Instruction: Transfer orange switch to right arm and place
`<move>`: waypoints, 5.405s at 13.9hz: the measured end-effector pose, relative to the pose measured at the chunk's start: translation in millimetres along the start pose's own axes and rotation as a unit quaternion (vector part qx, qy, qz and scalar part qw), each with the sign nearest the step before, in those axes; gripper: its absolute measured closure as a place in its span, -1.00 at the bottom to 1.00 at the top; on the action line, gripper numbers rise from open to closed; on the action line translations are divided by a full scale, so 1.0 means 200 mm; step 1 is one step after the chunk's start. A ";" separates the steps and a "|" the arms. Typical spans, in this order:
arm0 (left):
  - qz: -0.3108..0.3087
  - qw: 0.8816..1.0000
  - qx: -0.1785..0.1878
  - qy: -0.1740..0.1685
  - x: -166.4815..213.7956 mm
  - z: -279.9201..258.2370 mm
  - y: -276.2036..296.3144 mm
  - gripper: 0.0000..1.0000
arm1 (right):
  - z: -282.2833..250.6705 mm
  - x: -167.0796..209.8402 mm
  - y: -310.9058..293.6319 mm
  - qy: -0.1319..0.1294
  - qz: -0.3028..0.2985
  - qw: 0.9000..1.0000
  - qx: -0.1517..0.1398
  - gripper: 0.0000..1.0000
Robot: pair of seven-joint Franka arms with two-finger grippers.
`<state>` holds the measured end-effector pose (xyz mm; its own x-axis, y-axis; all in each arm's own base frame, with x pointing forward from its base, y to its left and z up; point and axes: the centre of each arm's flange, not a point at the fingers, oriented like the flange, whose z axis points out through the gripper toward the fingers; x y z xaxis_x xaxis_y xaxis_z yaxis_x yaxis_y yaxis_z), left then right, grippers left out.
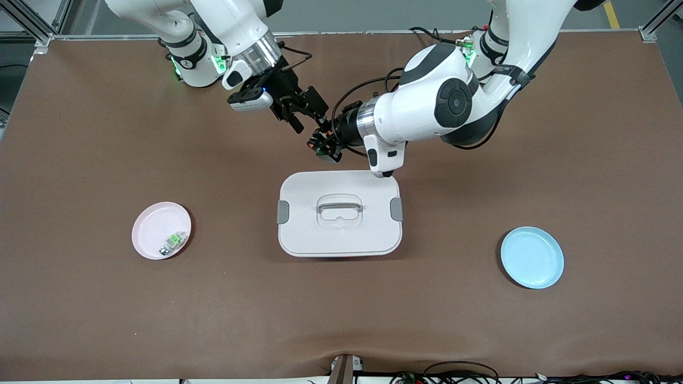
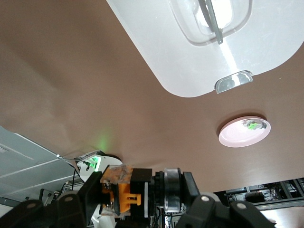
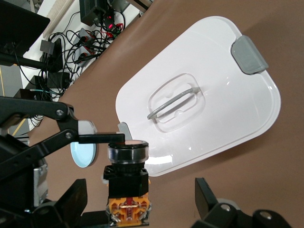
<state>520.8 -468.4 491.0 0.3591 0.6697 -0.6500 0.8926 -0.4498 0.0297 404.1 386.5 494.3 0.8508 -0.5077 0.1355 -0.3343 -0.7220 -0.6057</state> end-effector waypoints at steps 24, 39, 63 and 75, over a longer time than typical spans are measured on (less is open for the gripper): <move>-0.002 1.000 0.001 0.001 0.02 0.00 0.00 -0.45 | 0.05 -0.04 -0.04 -0.008 0.030 0.999 0.013 0.18; 0.005 0.994 -0.006 0.109 0.30 -0.37 0.01 -1.00 | 0.22 0.09 0.11 -0.046 -0.298 0.945 -0.125 0.18; 0.327 0.874 0.162 0.321 1.54 -1.61 -0.40 -1.00 | 0.02 1.58 1.90 -0.221 -0.775 0.575 -0.143 0.18; 0.419 0.822 0.233 0.307 1.37 -1.85 -0.58 -1.00 | 0.24 1.62 2.24 -0.215 -0.810 0.535 -0.106 0.18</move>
<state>616.9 -14.5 590.3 0.9923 0.1172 -0.0388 0.1121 -0.9870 -0.1153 549.6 -78.3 229.3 0.0938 0.9873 0.1280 0.9835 -0.1119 0.1425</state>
